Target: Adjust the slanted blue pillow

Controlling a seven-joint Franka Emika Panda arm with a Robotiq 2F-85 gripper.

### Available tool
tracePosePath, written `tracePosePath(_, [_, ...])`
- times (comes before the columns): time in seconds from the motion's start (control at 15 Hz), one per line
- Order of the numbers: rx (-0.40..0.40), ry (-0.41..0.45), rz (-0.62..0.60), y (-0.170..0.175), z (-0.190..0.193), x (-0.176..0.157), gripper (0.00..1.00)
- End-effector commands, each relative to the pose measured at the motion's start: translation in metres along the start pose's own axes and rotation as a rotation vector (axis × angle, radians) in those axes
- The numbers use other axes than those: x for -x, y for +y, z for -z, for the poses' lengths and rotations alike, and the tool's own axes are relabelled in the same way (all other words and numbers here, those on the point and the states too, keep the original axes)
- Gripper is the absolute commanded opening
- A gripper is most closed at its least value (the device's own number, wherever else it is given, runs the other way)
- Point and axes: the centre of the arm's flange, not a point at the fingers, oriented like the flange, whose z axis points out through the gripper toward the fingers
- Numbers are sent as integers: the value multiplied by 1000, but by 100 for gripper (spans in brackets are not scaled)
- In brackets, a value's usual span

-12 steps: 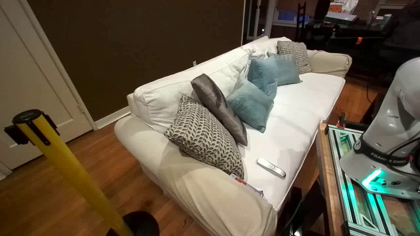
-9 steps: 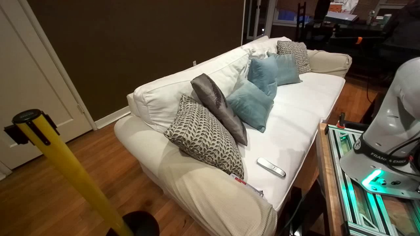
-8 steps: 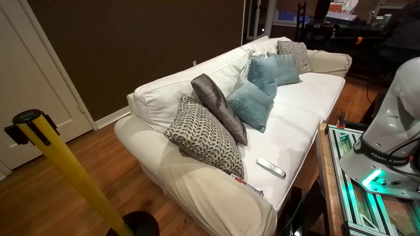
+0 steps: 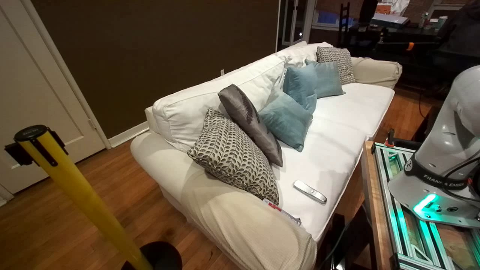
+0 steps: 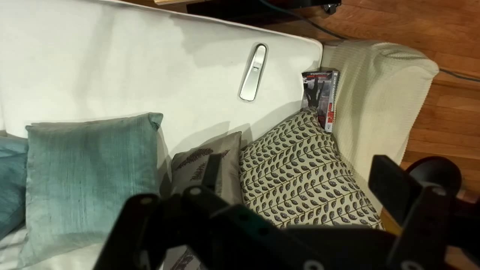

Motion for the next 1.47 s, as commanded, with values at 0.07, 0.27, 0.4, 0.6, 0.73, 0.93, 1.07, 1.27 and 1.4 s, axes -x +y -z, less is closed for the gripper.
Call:
tracePosePath(0.07, [0,0,0,0,0,0,100])
tracePosePath(0.27, [-15,-6,-54,10,-12,-20,100])
tracePosePath(0.4, [-14,-22,-122,16,-28,-38,100])
tracePosePath(0.6, [-2,-18,-253,27,-54,-69,100])
tracePosePath(0.73, [-22,-13,-335,41,-69,-91,100])
tracePosePath(0.93, [-26,-15,-451,64,-89,-115,100])
tracePosePath(1.07, [-33,-15,-508,82,-100,-129,100])
tracePosePath(1.27, [-20,21,-581,116,-118,-152,100])
tracePosePath(1.4, [-22,40,-627,140,-133,-167,100])
